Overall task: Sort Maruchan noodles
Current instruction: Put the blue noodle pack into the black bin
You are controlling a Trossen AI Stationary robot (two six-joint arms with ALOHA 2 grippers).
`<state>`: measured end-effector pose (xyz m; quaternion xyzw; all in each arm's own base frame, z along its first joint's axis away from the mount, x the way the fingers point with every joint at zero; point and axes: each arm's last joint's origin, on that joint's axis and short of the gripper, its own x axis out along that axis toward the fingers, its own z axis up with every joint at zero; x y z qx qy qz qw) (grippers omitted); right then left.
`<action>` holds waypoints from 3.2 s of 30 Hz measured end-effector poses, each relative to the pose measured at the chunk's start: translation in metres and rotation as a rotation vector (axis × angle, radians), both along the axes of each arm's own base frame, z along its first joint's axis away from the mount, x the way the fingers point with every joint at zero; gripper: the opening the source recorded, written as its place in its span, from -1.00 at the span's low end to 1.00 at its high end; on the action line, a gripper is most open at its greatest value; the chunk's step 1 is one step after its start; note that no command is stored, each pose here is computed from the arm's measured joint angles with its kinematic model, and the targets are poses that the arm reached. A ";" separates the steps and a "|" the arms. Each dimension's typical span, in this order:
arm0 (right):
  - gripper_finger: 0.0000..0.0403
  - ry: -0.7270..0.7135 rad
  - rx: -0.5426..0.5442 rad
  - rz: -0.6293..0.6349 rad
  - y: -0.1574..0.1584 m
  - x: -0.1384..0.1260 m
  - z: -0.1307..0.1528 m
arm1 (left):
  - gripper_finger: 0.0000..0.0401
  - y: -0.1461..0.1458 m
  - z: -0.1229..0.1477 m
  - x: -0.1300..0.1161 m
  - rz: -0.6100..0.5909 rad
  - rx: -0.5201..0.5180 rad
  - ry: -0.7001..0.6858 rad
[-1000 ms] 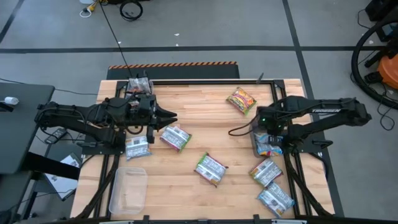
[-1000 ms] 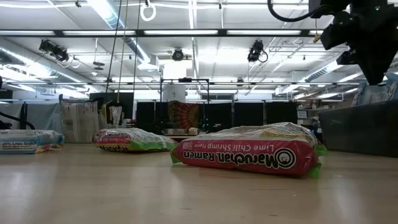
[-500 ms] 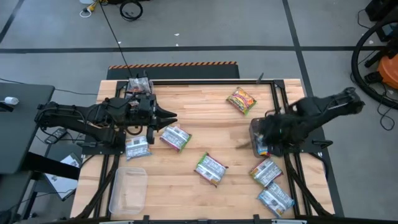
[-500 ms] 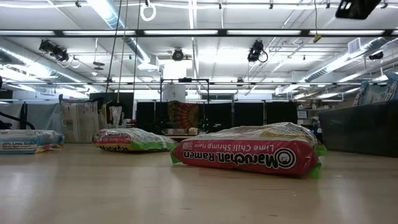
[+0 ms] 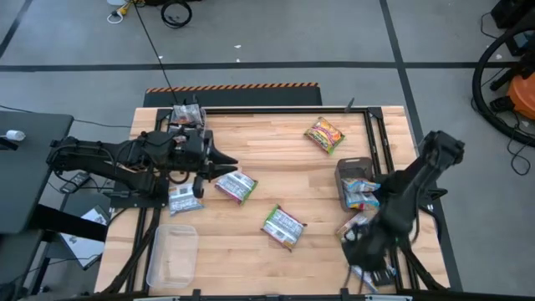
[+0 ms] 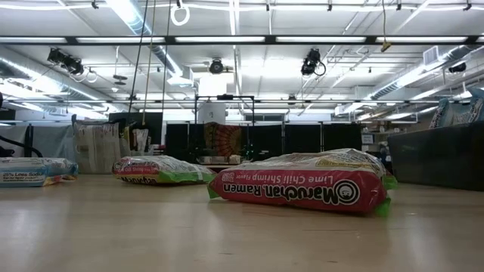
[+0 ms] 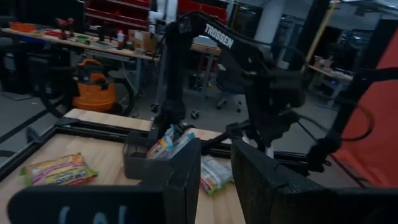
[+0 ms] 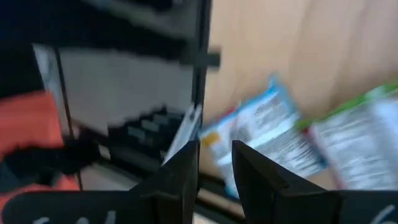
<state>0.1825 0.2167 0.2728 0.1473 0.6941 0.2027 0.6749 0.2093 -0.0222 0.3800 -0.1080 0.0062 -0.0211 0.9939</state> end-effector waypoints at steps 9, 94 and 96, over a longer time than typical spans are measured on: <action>-0.47 0.122 -0.233 0.186 0.027 -0.014 -0.048 | -0.53 -0.003 0.000 0.000 -0.106 -0.034 0.003; 0.01 0.117 -0.041 0.271 -0.014 0.046 -0.113 | -0.53 -0.029 -0.016 -0.005 -0.262 -0.049 0.177; 0.11 0.100 -0.003 0.270 -0.013 0.047 -0.116 | -0.53 -0.034 -0.026 -0.008 -0.282 -0.056 0.280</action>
